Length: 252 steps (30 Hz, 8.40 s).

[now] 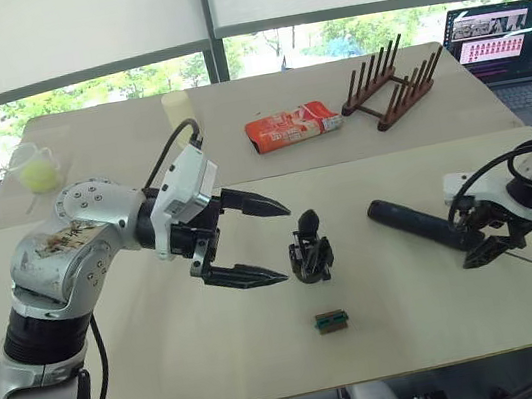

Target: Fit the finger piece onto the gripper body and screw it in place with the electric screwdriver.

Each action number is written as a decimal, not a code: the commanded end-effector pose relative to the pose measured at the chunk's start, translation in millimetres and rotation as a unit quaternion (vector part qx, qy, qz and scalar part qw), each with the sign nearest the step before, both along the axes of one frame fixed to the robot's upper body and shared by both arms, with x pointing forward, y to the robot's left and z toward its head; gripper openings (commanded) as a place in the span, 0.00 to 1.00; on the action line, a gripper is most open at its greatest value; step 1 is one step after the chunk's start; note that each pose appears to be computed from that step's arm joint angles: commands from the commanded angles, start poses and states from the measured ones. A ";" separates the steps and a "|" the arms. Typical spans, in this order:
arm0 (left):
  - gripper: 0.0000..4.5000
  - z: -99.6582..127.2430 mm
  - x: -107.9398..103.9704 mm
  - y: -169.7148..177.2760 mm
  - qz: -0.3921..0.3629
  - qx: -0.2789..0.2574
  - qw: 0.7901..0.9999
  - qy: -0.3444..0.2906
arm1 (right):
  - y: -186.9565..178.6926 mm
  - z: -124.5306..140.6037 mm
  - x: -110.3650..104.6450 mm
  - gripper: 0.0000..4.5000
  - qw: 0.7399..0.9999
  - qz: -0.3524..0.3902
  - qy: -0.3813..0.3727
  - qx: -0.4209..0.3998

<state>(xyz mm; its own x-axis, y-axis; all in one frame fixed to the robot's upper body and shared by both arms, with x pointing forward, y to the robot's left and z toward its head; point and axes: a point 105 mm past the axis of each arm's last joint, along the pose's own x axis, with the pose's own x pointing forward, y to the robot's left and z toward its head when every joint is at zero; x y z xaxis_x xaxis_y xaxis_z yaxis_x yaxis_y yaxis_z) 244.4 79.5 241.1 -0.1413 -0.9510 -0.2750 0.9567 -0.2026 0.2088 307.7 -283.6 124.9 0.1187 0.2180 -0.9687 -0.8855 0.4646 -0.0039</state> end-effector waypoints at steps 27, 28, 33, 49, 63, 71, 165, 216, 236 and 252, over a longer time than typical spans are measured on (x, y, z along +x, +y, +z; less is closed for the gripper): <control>1.00 5.6 -0.6 -1.4 0.005 -0.008 1.000 -0.027 | -16.6 -12.3 0.8 0.73 0.995 -0.086 0.010 -0.048; 1.00 5.6 -0.5 -1.8 0.004 -0.009 1.000 -0.028 | -14.8 -13.8 1.1 0.73 0.995 -0.086 0.009 -0.047; 1.00 4.3 0.6 -1.9 0.000 -0.008 1.000 -0.028 | -4.1 -14.9 3.2 0.47 0.997 -0.069 0.006 -0.038; 1.00 -31.8 -2.7 12.3 0.006 0.020 0.999 0.045 | 62.6 131.3 9.3 0.42 0.910 -0.022 -0.239 0.338; 1.00 -78.0 -3.7 21.0 -0.002 0.046 0.998 0.041 | 145.1 169.3 -82.3 0.42 0.659 -0.012 -0.430 0.617; 1.00 -95.4 1.8 20.5 -0.031 0.066 0.997 0.021 | 181.5 111.3 -136.6 0.42 0.726 0.082 -0.328 0.600; 1.00 -152.5 9.1 -22.5 -0.072 0.041 0.996 -0.024 | 182.7 62.4 -117.8 0.42 0.724 0.055 -0.394 0.564; 1.00 -150.1 9.8 -23.1 -0.075 0.042 0.996 -0.028 | 180.9 59.5 -116.4 0.42 0.731 0.054 -0.394 0.555; 1.00 -148.5 10.8 -22.7 -0.075 0.043 0.996 -0.028 | 181.6 59.0 -115.2 0.42 0.729 0.051 -0.394 0.557; 1.00 -148.9 10.4 -22.7 -0.078 0.044 0.996 -0.029 | 180.8 56.6 -116.3 0.42 0.732 0.050 -0.391 0.555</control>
